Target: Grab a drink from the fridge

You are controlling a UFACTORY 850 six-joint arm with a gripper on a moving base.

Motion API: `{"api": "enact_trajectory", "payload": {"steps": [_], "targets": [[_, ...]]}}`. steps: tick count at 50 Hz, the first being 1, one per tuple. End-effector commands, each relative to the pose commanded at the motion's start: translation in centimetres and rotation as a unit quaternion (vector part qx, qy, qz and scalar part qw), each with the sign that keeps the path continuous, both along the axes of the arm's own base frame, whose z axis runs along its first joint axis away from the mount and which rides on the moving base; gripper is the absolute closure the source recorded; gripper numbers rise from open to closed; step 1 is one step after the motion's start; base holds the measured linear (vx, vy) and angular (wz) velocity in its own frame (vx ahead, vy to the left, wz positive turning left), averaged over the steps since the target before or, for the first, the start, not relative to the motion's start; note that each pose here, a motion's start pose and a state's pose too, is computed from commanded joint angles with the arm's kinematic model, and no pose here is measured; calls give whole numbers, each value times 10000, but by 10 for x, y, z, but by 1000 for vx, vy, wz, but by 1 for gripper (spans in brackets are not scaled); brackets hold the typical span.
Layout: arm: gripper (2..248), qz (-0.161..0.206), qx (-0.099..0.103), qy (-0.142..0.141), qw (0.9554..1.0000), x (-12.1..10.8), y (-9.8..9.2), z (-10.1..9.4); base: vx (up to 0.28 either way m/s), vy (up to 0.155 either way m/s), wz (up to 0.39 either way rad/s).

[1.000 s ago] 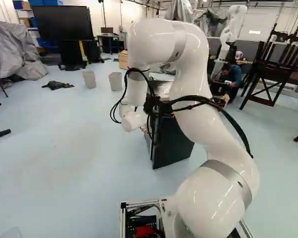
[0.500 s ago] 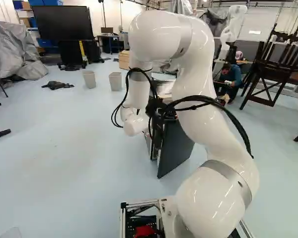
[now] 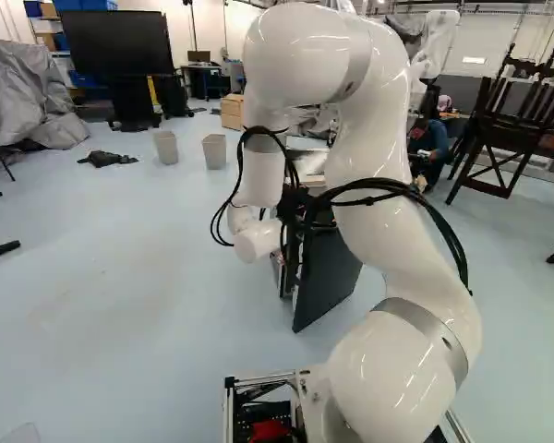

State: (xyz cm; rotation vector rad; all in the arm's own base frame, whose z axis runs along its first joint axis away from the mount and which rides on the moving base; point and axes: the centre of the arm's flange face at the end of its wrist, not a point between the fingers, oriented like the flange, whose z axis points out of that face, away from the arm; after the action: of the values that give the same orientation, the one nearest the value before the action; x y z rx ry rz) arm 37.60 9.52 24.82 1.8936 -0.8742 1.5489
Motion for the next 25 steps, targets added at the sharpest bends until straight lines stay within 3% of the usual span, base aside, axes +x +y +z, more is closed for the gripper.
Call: {"api": "enact_trajectory", "payload": {"steps": [25], "targets": [[3,151,-214,256,9993,-49,-14,3,0,0,0]]}}
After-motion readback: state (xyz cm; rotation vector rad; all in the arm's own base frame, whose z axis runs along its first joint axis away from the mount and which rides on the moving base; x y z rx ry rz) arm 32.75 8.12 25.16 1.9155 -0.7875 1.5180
